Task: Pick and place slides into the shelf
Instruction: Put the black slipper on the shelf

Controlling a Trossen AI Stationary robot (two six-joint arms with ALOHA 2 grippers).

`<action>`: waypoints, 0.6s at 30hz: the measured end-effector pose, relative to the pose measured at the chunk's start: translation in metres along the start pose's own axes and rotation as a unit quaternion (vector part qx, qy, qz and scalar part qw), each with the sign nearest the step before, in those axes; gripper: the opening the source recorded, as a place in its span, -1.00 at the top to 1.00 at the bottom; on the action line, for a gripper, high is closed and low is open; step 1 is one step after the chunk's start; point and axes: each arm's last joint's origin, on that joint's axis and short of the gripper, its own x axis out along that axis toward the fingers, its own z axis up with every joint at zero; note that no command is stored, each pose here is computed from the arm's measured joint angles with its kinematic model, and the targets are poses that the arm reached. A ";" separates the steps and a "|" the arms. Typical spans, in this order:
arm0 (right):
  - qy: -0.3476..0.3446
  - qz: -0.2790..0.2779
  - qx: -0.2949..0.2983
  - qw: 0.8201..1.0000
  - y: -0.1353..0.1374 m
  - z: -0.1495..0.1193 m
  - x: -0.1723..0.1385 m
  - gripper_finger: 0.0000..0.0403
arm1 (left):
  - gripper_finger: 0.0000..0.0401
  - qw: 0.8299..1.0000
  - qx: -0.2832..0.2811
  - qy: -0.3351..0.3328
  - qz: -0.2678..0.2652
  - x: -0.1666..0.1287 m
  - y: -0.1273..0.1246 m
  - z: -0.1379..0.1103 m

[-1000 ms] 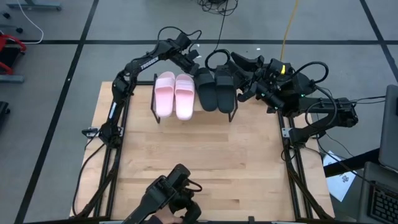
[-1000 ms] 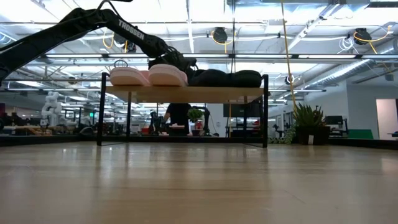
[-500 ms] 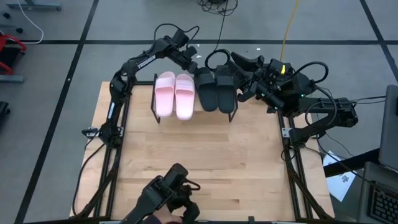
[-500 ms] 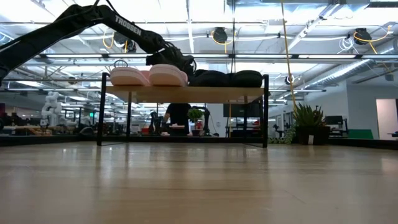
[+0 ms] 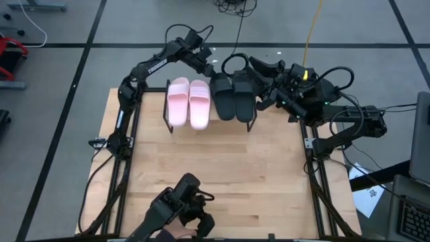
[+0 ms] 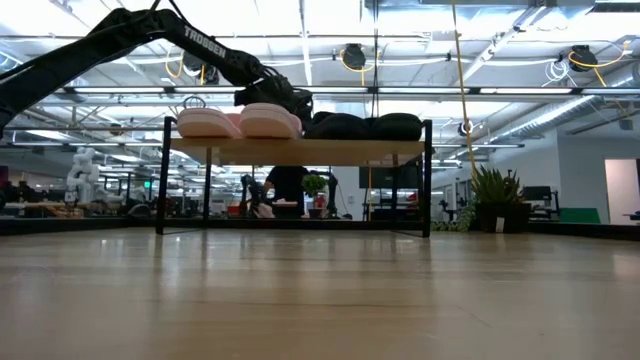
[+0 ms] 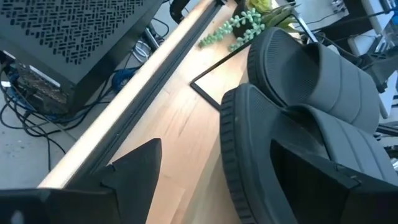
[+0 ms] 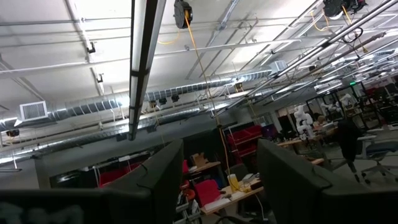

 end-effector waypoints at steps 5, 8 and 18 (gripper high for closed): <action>0.001 0.000 -0.001 1.000 0.000 0.000 0.000 0.04 | -0.44 1.000 0.001 -0.015 0.002 -0.003 0.003 0.003; 0.001 -0.001 -0.005 1.000 -0.001 0.000 0.000 0.04 | -0.40 1.000 -0.002 -0.024 0.002 -0.006 0.003 0.006; 0.006 -0.012 -0.010 1.000 -0.007 -0.002 0.003 0.04 | -0.17 0.999 0.029 -0.037 -0.010 -0.027 -0.018 0.019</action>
